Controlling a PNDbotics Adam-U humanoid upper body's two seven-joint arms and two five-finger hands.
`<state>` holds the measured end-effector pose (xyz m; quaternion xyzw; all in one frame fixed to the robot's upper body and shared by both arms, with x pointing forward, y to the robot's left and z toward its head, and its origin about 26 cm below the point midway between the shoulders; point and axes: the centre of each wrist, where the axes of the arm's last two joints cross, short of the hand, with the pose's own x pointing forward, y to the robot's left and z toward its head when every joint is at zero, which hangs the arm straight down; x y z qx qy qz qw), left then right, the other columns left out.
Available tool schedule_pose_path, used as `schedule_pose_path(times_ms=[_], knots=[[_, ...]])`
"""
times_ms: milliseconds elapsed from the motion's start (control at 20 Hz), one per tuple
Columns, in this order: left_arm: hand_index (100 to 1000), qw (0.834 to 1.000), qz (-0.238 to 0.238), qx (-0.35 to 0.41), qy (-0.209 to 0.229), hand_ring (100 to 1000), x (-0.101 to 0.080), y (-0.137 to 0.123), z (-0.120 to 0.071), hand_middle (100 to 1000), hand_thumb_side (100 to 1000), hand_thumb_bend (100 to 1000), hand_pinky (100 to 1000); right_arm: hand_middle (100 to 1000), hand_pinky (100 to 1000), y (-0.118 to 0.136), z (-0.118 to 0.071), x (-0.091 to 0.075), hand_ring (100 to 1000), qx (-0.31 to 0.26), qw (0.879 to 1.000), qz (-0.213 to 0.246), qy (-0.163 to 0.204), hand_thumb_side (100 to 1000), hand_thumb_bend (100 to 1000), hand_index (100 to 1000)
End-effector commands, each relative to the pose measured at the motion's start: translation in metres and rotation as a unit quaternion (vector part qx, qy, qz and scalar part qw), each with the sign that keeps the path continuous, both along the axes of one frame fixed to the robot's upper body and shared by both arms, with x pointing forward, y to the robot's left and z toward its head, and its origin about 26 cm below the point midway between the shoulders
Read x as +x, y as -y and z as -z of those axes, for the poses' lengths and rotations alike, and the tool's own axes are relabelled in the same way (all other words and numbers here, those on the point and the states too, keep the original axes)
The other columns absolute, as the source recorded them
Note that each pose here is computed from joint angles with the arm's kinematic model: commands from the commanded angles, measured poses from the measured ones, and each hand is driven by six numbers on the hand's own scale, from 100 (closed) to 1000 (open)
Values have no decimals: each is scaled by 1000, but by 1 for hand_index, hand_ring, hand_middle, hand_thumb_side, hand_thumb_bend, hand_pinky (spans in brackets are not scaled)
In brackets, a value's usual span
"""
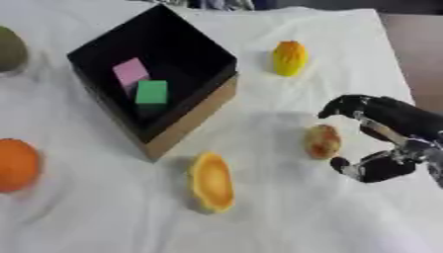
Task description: Pick up objects on the table and place them in the box.
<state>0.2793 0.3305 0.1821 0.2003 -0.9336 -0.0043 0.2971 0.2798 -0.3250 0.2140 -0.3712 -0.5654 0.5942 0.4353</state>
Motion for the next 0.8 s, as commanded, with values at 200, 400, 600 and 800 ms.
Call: schedule_pose_path(times_ms=[200,400,600,800], knots=[[809,1000,4,8,12,761,-1,0,-7,739,476,100,848,849,906,-2,-5,-1,921,-2,1000,13,10,100,346,860],[809,1000,4,8,12,761,-1,0,-7,739,476,100,848,849,906,-1,-4,0,922,-3,1000,18,4,100,347,860],[809,1000,5,6,12,761,-1,1,-7,740,480,100,849,846,903,2,-1,4,920,-8,999,31,1,100,363,860],[809,1000,5,6,13,761,-1,1,-7,740,479,100,849,842,902,6,3,8,919,-12,999,40,-4,100,365,857]])
